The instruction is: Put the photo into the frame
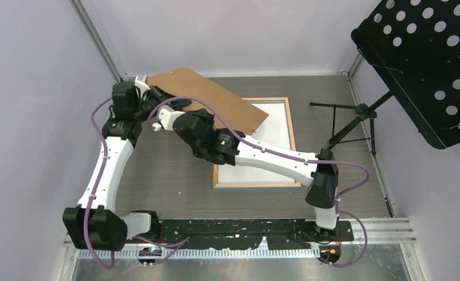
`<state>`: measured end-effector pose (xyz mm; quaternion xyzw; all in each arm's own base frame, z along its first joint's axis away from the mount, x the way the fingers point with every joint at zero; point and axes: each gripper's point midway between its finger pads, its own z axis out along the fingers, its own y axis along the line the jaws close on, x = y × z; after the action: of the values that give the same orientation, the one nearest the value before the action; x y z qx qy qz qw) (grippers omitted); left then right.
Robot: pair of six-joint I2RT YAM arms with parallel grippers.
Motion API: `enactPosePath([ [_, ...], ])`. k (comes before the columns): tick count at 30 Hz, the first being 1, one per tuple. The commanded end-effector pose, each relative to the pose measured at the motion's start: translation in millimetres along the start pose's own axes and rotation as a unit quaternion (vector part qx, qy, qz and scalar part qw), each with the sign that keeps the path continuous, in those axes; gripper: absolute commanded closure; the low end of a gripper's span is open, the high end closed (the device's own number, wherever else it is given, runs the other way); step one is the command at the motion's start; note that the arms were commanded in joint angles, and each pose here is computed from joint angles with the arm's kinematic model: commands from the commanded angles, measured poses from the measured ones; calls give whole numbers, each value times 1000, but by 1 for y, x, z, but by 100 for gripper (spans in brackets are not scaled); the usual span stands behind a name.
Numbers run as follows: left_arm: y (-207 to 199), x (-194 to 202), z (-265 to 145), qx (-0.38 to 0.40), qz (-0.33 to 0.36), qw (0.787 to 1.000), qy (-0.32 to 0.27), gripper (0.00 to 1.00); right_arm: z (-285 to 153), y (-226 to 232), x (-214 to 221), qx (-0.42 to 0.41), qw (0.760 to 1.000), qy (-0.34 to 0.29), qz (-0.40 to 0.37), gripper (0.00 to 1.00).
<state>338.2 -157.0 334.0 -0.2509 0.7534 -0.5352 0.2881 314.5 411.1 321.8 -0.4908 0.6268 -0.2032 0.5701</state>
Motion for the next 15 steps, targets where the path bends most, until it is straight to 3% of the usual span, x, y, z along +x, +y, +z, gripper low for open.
enactPosePath([
  [1,-24,-1,-7,55,29,998,-1,100,-24,-12,-46,19,993,-83,81,91],
  [6,-20,-1,-6,56,26,998,-3,100,-26,5,-47,17,994,-83,69,80],
  [15,-15,-3,-8,55,21,998,-9,100,-27,9,-45,19,994,-80,69,52],
])
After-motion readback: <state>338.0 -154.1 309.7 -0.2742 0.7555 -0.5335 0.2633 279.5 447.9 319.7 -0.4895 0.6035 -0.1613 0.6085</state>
